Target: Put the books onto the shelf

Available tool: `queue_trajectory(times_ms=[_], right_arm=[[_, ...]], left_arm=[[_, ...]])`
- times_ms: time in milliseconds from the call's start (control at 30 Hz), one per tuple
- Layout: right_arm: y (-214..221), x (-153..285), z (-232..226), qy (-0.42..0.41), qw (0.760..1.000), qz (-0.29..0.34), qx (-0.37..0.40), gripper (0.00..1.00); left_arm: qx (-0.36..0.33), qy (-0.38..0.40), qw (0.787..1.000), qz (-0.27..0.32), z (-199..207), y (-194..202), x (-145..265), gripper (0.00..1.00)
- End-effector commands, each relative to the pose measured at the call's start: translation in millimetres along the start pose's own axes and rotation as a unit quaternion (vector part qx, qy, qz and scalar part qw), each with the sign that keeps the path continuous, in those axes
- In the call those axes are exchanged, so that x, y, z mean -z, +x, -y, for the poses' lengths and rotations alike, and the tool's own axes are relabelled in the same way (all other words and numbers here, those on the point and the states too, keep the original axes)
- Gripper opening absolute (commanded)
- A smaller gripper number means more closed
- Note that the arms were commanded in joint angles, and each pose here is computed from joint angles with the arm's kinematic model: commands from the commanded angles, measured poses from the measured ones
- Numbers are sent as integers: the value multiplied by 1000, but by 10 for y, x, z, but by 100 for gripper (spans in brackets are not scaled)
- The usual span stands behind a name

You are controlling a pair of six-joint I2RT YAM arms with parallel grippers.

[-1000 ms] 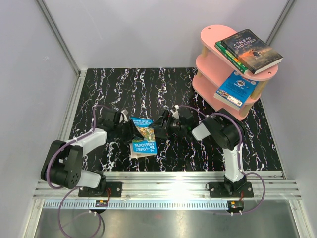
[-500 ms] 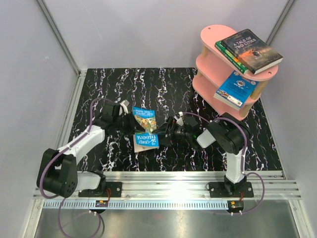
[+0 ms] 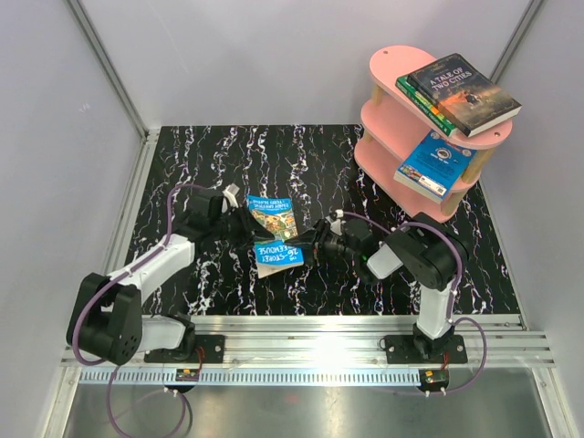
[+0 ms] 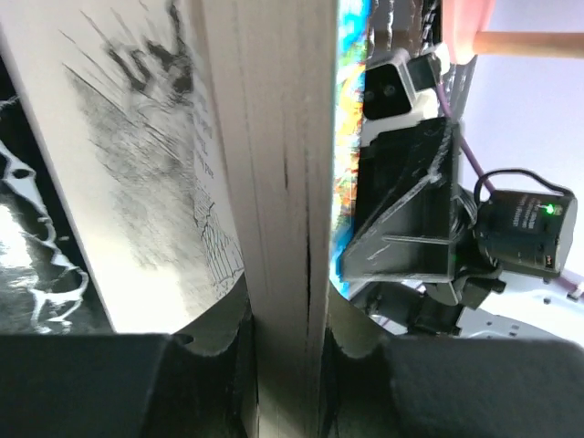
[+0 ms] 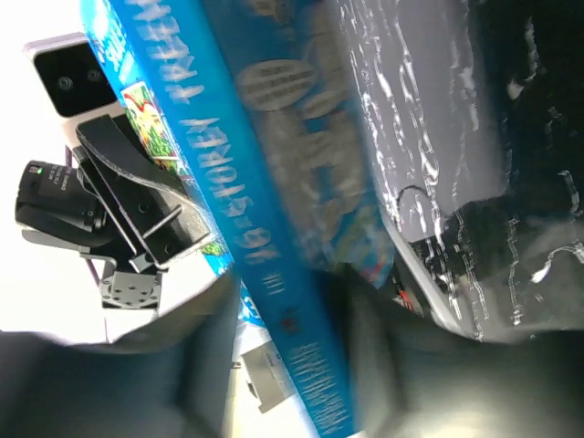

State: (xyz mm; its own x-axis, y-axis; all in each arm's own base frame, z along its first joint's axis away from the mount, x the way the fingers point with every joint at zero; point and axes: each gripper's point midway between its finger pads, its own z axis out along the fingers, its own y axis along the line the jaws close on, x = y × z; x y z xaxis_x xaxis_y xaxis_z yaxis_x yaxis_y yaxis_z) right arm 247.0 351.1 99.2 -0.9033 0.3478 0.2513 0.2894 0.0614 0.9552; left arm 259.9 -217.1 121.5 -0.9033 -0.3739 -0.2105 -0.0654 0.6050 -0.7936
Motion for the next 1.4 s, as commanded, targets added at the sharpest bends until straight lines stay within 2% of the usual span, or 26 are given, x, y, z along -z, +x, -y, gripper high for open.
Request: queue_trajectory(times_ms=[0,33,100,133,167,200,233,267,300,400,467,500,633,700,900,1000,1167,1367], right_arm=[[178,27,-627,-82,996,-9,31,46],[206,42,-644,-82,996,-11,34,36],[260,106,-735,-87,995,-10,41,26],[286,154,-717,-84,996,-9,40,15],[312,191,-733,-85,995,-9,43,8],[360,257,-810,-89,995,-7,46,0],[385,323,-762,-83,996,-3,46,0],[407,379,-788,-84,995,2,48,0],[456,481,-887,-84,995,12,53,0],[437,760,-941,-42,994,64,78,0],[388,933,-1152,-32,985,104,131,0],[248,1157,-1222,-18,979,154,130,0],[-135,1782,-1646,-59,954,255,143,0],[-188,1890,-1759,-53,955,251,150,0],[-514,2080,-2122,-34,937,296,180,0],[-670,2170,-2158,-19,931,325,167,0],[-675,2410,-2386,-20,911,369,183,0],[-694,2766,-2511,-31,881,441,167,0]], left_arm=[[-30,77,997,4,436,-63,-6,0],[-37,79,996,1,478,-44,-21,1],[-46,85,995,0,581,-55,-44,6],[-49,85,995,2,609,-69,-50,15],[-54,89,995,3,668,-81,-44,24],[-59,89,994,-4,702,-49,-66,37],[-71,92,993,-2,799,-84,-43,54],[-79,90,993,-1,840,-93,-31,86],[-89,89,992,-3,886,-73,-14,97],[-116,49,992,15,905,-138,143,99],[-129,30,991,24,870,-129,267,99],[-130,24,991,20,848,-98,295,99],[-130,34,991,15,835,8,377,99],[-130,43,991,10,816,87,425,99],[-132,43,990,-3,732,235,519,99],[-136,44,990,1,738,260,592,99],[-143,37,989,11,685,310,700,99],[-130,38,991,13,593,393,711,99]])
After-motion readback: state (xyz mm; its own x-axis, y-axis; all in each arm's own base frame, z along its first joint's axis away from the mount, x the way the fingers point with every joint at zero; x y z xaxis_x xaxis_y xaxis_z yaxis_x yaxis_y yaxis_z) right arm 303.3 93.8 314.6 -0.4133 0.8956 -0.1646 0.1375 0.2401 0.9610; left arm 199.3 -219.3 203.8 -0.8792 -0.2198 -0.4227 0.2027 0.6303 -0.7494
